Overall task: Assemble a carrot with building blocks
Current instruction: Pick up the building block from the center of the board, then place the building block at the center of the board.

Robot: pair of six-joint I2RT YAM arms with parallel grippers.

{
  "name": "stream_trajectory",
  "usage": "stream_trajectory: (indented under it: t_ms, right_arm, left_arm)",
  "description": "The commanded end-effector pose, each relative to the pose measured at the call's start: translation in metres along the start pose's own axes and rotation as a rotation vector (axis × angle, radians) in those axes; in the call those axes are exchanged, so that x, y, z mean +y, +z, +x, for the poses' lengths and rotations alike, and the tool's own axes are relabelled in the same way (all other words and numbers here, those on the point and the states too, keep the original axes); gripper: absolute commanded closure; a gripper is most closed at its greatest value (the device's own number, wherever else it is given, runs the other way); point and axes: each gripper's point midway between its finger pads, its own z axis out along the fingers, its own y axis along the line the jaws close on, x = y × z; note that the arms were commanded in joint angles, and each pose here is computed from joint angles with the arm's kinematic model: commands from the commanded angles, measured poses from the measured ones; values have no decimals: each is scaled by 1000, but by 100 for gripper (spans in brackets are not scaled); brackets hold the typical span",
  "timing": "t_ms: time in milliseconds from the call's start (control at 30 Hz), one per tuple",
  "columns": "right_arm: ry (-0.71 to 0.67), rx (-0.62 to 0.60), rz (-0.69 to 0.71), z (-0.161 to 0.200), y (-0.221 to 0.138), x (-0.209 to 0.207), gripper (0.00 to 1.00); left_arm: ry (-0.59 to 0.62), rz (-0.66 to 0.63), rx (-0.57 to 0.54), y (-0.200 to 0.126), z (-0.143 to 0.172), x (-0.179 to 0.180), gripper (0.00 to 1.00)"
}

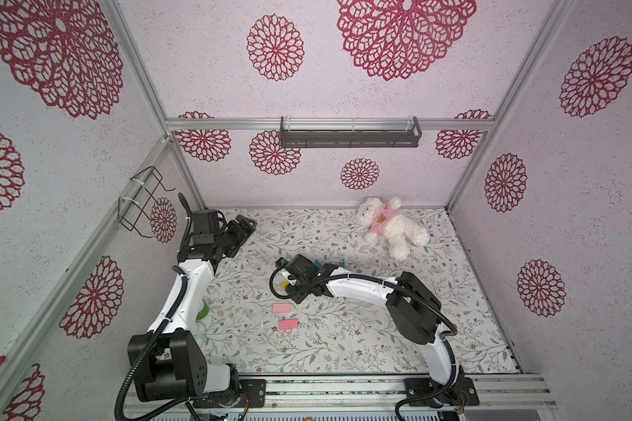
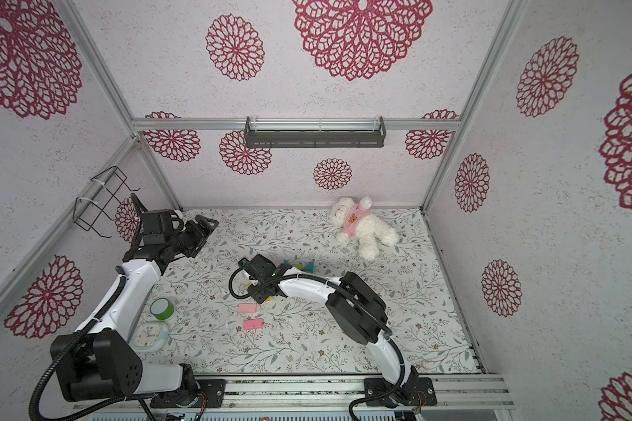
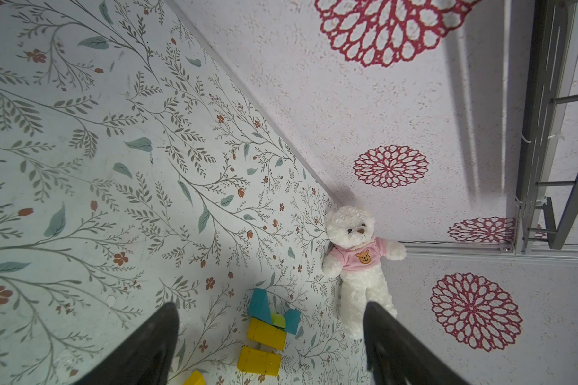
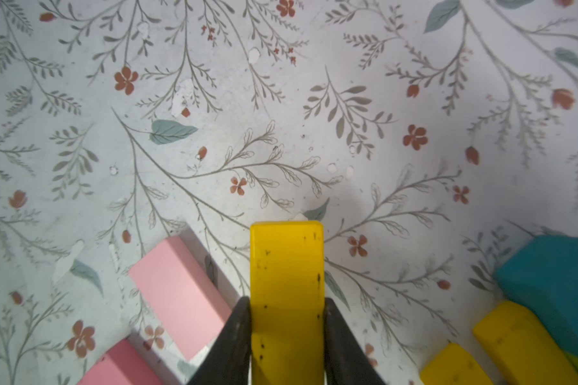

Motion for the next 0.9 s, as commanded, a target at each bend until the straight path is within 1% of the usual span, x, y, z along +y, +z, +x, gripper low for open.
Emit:
stream_trajectory:
  t_ms: [0,100,200,300,433,533,567,600,633,733,800,867]
  right_arm:
    - [22,-56,54,-5,-37,-19,65]
    - [17,-26,77,20,-49,-30,65]
    - [7,29,87,49,-54,-37,65]
    - [1,78,92,73,-53,-41,65]
    - [10,126,99,93,-43,-48,64]
    - [4,153,111,102,-35,-52,64]
    - [1,161,121,104,-33,-54,63]
    - [1,171,143,104,-31,-57,60]
    - [7,182,168,105,-31,-61,55]
    - [33,170,186,101,-40,-63,48]
    - [52,156,181,99,-50,-60,47]
    - [62,172,199,103,-57,-62,46]
  left_arm:
    - [7,0,-6,0,-3,0,11]
    - [-2,5,7,3,-1,1,11]
    - [-8,13,19,6,1,0,11]
    - [-11,16,21,7,1,0,12]
    - [-14,18,25,8,2,0,12]
    - [-13,18,25,8,2,0,12]
    - [-13,17,27,8,3,0,12]
    - [-13,17,27,8,3,0,12]
    - [-11,17,27,8,3,0,12]
    - [-9,17,27,8,3,0,12]
    - [-11,17,27,8,3,0,12]
    - [-11,18,28,8,3,-1,12]
